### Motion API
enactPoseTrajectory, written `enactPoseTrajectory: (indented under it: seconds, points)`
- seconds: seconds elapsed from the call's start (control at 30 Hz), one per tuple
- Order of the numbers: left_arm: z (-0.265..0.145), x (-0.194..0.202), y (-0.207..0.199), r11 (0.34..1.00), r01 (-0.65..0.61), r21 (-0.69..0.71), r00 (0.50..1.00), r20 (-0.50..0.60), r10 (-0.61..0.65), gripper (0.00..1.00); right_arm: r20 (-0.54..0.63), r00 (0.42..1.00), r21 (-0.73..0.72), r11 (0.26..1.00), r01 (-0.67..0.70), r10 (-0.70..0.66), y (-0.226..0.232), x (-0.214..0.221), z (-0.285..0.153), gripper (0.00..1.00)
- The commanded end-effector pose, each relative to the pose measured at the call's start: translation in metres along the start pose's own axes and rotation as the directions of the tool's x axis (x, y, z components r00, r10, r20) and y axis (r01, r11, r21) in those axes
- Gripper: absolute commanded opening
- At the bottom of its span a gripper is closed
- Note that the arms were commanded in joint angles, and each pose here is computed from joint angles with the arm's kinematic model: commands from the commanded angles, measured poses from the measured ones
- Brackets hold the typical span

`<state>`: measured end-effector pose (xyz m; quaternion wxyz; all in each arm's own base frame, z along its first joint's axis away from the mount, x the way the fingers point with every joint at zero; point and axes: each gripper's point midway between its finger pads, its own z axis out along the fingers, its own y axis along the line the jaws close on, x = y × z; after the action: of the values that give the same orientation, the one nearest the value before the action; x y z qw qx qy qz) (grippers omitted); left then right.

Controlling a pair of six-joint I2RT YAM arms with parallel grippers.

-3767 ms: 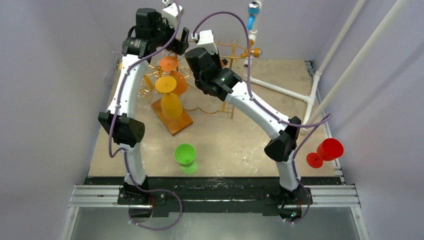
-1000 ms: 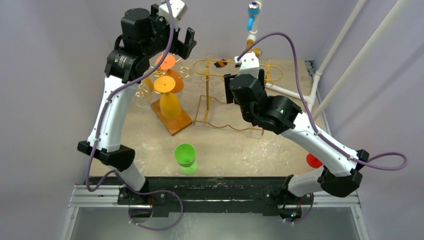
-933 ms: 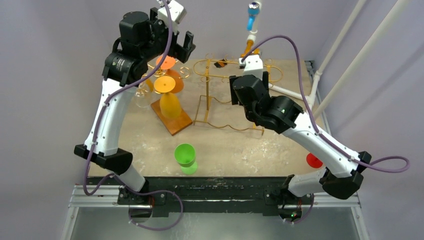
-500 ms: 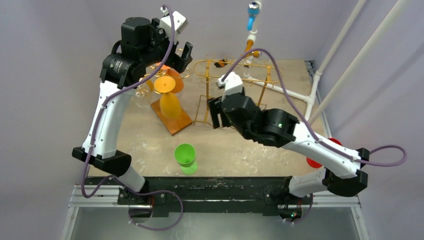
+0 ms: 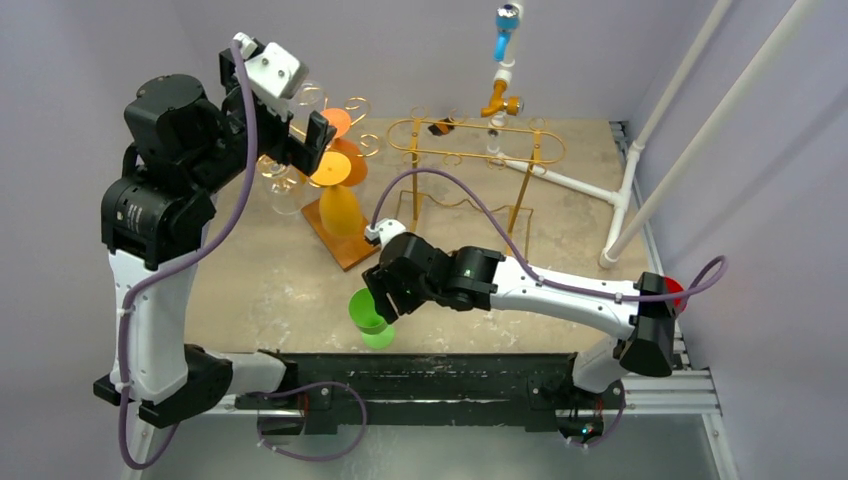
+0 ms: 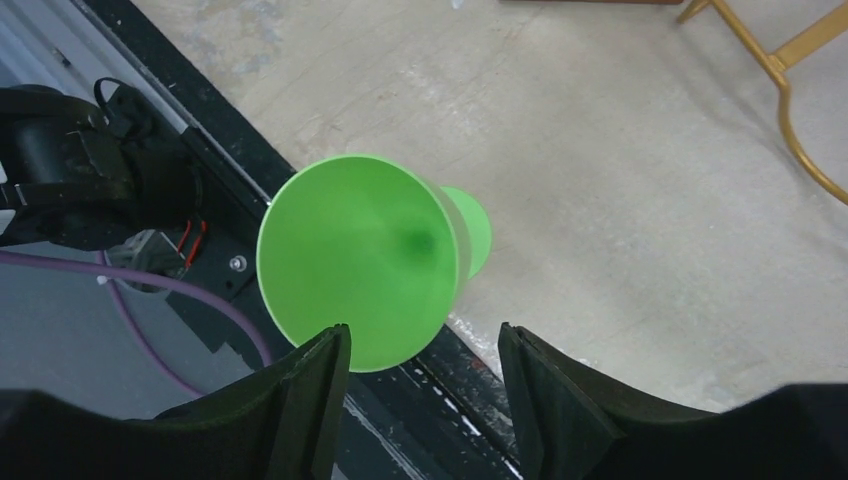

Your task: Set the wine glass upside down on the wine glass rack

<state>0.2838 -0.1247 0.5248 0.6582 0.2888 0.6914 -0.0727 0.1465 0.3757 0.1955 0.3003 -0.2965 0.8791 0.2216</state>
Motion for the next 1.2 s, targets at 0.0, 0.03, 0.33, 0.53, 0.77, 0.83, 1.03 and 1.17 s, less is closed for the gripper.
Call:
enactPoseTrajectory:
  seconds: [0.0,0.03,0.33,0.53,0.77,0.83,1.03,1.17]
  points:
    - [0.001,0.023,0.001,1.0,-0.014,-0.011,0.997,-0.079,0.013,1.0,-0.002,1.0,-0.081,0.996,-0.028,0.028,0.02,0.0,0.013,0.61]
    - [-0.001,0.023,0.001,1.0,-0.014,-0.011,0.997,-0.078,0.013,1.0,-0.019,0.999,-0.072,0.997,-0.027,0.026,0.019,0.004,0.017,0.58]
    - [-0.01,0.026,-0.009,1.0,-0.002,0.025,0.997,-0.071,0.004,1.0,-0.091,0.996,-0.018,1.0,-0.01,0.009,0.008,0.027,0.037,0.11]
    - [-0.009,0.028,-0.017,0.997,0.003,0.071,0.998,-0.069,0.002,1.0,0.174,0.985,-0.009,1.0,-0.008,0.01,-0.005,-0.038,-0.048,0.0]
    - [-0.002,0.03,-0.04,0.981,0.049,0.187,0.997,-0.065,-0.037,1.0,0.566,0.825,0.037,0.999,-0.019,-0.005,-0.04,-0.119,-0.195,0.0]
    - [-0.002,0.029,-0.049,0.969,0.062,0.237,0.997,-0.058,-0.05,1.0,0.637,0.771,0.066,0.997,-0.042,-0.01,-0.053,-0.132,-0.224,0.0]
    - [-0.01,0.03,-0.092,0.878,0.09,0.469,0.996,-0.058,-0.071,1.0,0.775,0.632,0.073,0.995,-0.074,-0.009,-0.065,-0.161,-0.276,0.0]
    - [-0.021,0.036,-0.121,0.773,0.105,0.626,0.994,-0.076,-0.074,1.0,0.808,0.589,0.079,0.994,-0.08,-0.017,-0.064,-0.175,-0.287,0.0]
